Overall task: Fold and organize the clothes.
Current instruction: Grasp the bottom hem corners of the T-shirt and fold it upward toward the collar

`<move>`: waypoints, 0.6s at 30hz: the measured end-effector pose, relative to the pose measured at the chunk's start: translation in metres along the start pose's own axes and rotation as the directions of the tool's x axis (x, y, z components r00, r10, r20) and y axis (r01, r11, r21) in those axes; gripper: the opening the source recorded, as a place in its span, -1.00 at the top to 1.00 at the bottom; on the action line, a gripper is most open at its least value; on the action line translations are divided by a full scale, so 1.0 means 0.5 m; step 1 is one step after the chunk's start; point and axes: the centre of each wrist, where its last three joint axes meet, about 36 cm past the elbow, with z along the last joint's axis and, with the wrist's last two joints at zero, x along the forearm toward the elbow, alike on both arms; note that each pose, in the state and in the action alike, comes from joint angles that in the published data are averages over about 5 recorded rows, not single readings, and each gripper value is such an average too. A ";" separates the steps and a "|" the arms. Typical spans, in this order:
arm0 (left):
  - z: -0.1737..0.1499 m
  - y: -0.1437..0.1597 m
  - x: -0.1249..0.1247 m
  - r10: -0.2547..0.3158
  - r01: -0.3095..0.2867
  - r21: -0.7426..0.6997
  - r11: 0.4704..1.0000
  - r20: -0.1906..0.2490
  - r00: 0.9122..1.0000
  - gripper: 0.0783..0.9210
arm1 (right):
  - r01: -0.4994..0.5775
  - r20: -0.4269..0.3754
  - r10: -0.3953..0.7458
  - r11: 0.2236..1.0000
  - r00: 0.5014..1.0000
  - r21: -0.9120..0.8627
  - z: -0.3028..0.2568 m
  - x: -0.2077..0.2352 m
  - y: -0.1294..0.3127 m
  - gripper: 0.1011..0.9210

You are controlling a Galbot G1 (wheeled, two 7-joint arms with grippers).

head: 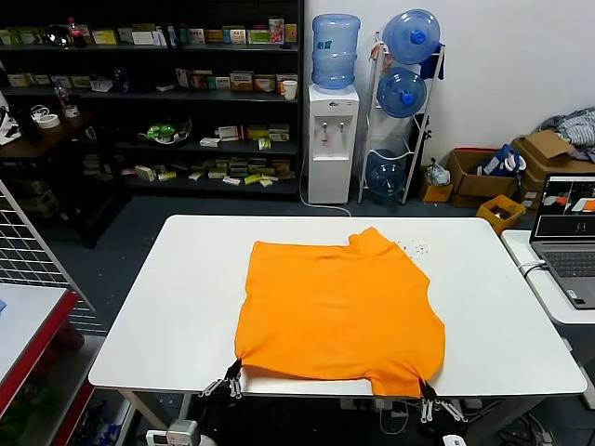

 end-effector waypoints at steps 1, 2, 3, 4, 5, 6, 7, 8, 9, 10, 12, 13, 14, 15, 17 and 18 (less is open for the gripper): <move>-0.001 0.000 0.002 0.003 -0.003 0.003 1.000 0.006 1.000 0.97 | -0.002 0.008 0.002 1.000 1.000 -0.001 -0.003 -0.004 0.000 0.94; -0.003 0.000 0.002 0.005 -0.005 0.006 1.000 0.013 1.000 0.97 | -0.005 0.017 0.005 1.000 1.000 -0.003 -0.007 -0.010 0.001 0.94; -0.006 0.000 0.001 0.006 -0.006 0.008 1.000 0.022 1.000 0.97 | -0.007 0.026 0.007 1.000 1.000 -0.005 -0.010 -0.018 0.001 0.94; -0.010 0.001 -0.002 0.007 -0.007 0.010 1.000 0.032 0.999 0.97 | -0.010 0.034 0.010 1.000 0.999 -0.008 -0.014 -0.027 0.001 0.94; -0.014 0.002 -0.006 0.007 -0.007 0.012 1.000 0.042 0.999 0.97 | -0.012 0.042 0.013 1.000 0.999 -0.011 -0.017 -0.037 0.001 0.94; -0.018 0.003 -0.011 0.006 -0.007 0.014 1.000 0.053 0.999 0.97 | -0.015 0.049 0.016 1.000 0.999 -0.015 -0.021 -0.048 0.001 0.94; -0.023 0.005 -0.018 0.003 -0.004 0.016 1.000 0.063 0.998 0.97 | -0.017 0.055 0.018 1.000 0.998 -0.019 -0.025 -0.061 0.001 0.94; -0.028 0.007 -0.026 0.000 -0.001 0.018 1.000 0.074 0.997 0.97 | -0.019 0.060 0.020 1.000 0.998 -0.022 -0.029 -0.073 0.000 0.94; -0.033 0.009 -0.035 -0.004 0.002 0.019 1.000 0.084 0.996 0.97 | -0.021 0.066 0.023 0.999 0.998 -0.025 -0.034 -0.087 0.000 0.94; -0.037 0.011 -0.045 -0.007 0.006 0.020 1.000 0.093 0.996 0.97 | -0.022 0.070 0.024 0.999 0.997 -0.029 -0.040 -0.100 -0.001 0.94; -0.047 0.016 -0.066 -0.012 0.010 0.020 1.000 0.111 0.994 0.97 | -0.025 0.078 0.027 0.999 0.997 -0.034 -0.052 -0.128 -0.003 0.94; -0.052 0.018 -0.076 -0.013 0.011 0.019 1.000 0.118 0.993 0.97 | -0.026 0.081 0.029 0.999 0.996 -0.037 -0.058 -0.142 -0.004 0.94; -0.057 0.020 -0.087 -0.014 0.012 0.017 1.000 0.124 0.992 0.97 | -0.027 0.083 0.030 0.999 0.996 -0.039 -0.065 -0.155 -0.006 0.94; -0.061 0.022 -0.097 -0.014 0.012 0.015 1.000 0.130 0.991 0.97 | -0.028 0.085 0.032 0.999 0.996 -0.040 -0.072 -0.169 -0.007 0.94; -0.067 0.025 -0.118 -0.015 0.014 0.011 1.000 0.138 0.990 0.97 | -0.030 0.087 0.034 0.999 0.996 -0.043 -0.085 -0.197 -0.011 0.94; -0.070 0.026 -0.128 -0.016 0.015 0.009 1.000 0.140 0.990 0.97 | -0.031 0.088 0.035 0.999 0.996 -0.044 -0.092 -0.210 -0.012 0.94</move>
